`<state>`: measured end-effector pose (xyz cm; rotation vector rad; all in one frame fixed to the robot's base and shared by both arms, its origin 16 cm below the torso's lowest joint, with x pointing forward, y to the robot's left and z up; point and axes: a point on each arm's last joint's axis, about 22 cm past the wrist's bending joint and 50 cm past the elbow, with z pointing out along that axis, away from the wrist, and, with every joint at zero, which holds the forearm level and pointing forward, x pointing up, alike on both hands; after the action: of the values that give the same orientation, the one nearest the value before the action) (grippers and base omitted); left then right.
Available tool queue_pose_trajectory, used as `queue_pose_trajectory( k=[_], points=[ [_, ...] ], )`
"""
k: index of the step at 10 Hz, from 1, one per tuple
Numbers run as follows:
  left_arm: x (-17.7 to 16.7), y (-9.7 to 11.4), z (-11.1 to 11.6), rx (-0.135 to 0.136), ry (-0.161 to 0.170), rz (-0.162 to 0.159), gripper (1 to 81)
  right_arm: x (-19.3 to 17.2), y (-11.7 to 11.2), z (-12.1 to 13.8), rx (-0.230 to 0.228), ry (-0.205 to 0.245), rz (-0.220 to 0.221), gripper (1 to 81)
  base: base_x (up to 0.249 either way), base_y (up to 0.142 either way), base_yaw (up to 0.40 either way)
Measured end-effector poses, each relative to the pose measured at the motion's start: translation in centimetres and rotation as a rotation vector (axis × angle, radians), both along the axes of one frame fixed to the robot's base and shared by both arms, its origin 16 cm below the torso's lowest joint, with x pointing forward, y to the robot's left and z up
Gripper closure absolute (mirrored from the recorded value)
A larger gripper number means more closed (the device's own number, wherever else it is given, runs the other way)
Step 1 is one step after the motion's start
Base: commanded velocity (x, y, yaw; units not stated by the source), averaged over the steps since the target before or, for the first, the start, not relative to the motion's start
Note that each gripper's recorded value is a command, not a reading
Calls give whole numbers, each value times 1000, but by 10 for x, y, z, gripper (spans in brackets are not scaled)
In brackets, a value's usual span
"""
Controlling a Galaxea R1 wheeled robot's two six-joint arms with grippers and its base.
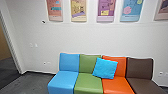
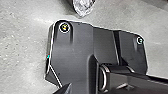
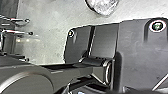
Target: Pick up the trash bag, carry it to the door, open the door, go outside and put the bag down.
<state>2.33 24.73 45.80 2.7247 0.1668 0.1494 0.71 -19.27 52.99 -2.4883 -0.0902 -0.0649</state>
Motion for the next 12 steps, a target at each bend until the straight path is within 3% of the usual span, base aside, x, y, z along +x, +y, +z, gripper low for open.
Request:
queue_pose_trajectory(
  k=[1,2,4,7,10,12],
  points=[
    [2,-5,6,-23,-5,-4,10,6,-13,8,-2,1,-10,10,0,0,0],
    [3,5,10,-22,-9,-3,10,13,-23,14,-4,8,-31,10,0,0,0],
    [1,34,13,6,-9,1,10,23,-20,27,19,8,-49,10,0,0,0],
    [2,16,21,-37,-15,-5,10,26,-27,42,35,12,-54,10,0,0,0],
    [6,34,33,-38,-25,-4,10,43,-39,64,49,-4,-56,10,0,0,0],
    [10,41,35,-34,-15,-3,10,63,-48,82,60,-6,-62,10,0,0,0]
  ],
)
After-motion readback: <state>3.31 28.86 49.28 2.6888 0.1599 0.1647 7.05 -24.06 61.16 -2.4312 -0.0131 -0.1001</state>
